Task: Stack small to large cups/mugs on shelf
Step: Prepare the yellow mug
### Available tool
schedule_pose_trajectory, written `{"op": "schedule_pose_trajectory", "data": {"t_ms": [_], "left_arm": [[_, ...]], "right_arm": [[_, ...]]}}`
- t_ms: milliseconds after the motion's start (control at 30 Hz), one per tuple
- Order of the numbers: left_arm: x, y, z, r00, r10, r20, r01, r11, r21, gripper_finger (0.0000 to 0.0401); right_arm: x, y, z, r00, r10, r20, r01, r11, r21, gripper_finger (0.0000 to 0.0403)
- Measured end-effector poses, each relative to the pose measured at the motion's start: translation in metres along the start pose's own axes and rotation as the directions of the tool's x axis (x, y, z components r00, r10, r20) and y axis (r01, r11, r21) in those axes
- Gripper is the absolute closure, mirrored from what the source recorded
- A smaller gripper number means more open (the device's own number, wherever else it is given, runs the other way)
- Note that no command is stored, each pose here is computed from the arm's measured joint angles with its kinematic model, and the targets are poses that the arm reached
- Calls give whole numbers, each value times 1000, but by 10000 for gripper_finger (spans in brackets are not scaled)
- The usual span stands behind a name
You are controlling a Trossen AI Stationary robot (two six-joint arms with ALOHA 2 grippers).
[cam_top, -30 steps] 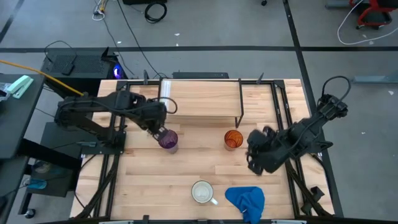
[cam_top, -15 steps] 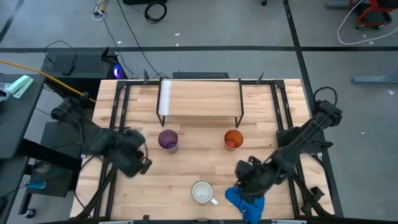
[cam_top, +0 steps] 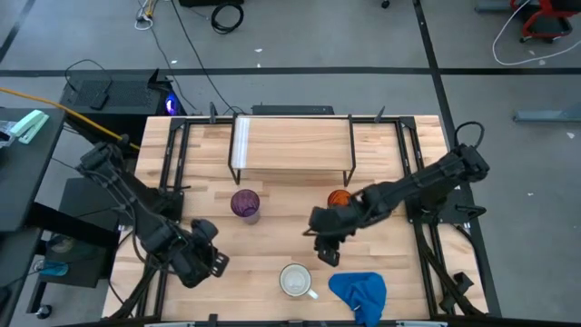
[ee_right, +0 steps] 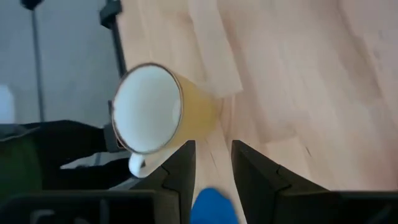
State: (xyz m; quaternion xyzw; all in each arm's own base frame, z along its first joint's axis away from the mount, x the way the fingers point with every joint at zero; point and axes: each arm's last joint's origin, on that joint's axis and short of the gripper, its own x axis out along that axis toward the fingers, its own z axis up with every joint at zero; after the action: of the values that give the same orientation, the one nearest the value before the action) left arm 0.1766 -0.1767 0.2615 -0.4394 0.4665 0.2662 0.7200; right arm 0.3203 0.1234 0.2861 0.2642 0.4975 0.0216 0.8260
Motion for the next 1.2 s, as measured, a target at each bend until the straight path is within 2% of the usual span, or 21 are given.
{"op": "schedule_pose_trajectory", "data": {"t_ms": [200, 333, 533, 900, 1200], "left_arm": [[22, 3, 2, 998, -62, -5, 62, 997, -44, 366], [31, 0, 4, 993, -121, -9, 120, 991, -50, 361], [34, -1, 11, 993, -120, 5, 120, 992, -50, 361], [35, -2, 17, 993, -121, 15, 121, 992, -22, 359], [36, -3, 19, 993, -120, 19, 121, 992, -27, 361]], "right_arm": [[26, 5, 16, 993, 60, -97, -69, 994, -88, 293], [33, 14, 28, 994, 32, -106, -48, 987, -152, 299], [50, 16, 37, 987, -30, -158, -2, 980, -200, 307], [63, 27, 29, 979, -37, -199, -15, 967, -255, 309], [82, 28, 23, 972, -54, -228, -5, 968, -251, 309]]}}
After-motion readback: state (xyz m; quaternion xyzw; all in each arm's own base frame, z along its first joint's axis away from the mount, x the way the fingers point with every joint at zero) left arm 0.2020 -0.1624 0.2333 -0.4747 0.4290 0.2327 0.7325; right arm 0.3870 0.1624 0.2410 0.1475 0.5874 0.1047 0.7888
